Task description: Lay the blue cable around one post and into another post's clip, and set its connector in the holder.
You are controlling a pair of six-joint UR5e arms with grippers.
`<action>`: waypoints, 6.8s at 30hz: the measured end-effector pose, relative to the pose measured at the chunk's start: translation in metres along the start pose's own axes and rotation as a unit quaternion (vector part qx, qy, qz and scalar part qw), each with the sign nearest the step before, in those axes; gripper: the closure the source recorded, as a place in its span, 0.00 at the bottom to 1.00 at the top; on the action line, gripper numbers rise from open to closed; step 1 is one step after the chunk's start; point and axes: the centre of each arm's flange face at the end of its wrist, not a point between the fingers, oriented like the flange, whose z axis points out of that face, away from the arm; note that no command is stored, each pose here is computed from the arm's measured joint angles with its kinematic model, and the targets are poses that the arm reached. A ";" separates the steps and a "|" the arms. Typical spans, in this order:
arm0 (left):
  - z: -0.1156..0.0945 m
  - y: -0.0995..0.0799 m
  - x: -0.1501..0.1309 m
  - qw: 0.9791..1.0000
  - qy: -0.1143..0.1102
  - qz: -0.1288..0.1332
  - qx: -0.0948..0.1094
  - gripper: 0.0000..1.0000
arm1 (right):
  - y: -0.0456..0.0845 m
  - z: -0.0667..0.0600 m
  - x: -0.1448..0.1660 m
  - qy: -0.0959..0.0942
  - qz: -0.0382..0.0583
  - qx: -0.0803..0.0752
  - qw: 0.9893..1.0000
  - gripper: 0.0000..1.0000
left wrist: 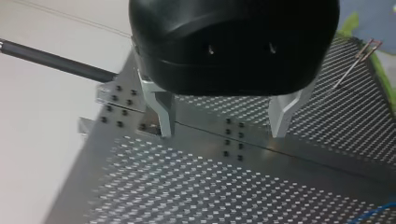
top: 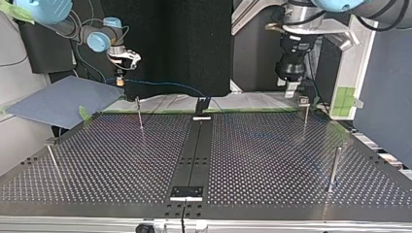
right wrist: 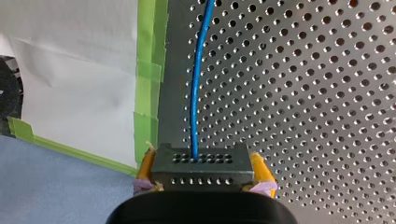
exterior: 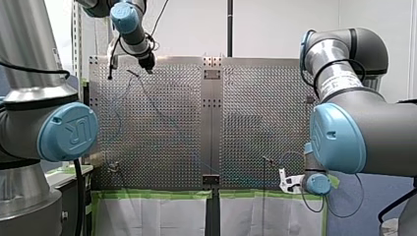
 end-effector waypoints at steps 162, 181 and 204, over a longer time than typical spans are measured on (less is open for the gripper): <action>0.224 -0.281 0.539 0.982 0.002 0.157 0.100 0.00 | 0.041 -0.023 0.043 0.056 0.056 -0.010 0.997 1.00; 0.219 -0.288 0.540 0.984 0.012 0.143 0.102 0.00 | 0.040 -0.023 0.041 0.054 0.056 -0.009 0.997 1.00; 0.214 -0.315 0.476 0.986 -0.025 0.109 0.123 0.00 | 0.037 -0.023 0.040 0.052 0.056 -0.003 0.997 1.00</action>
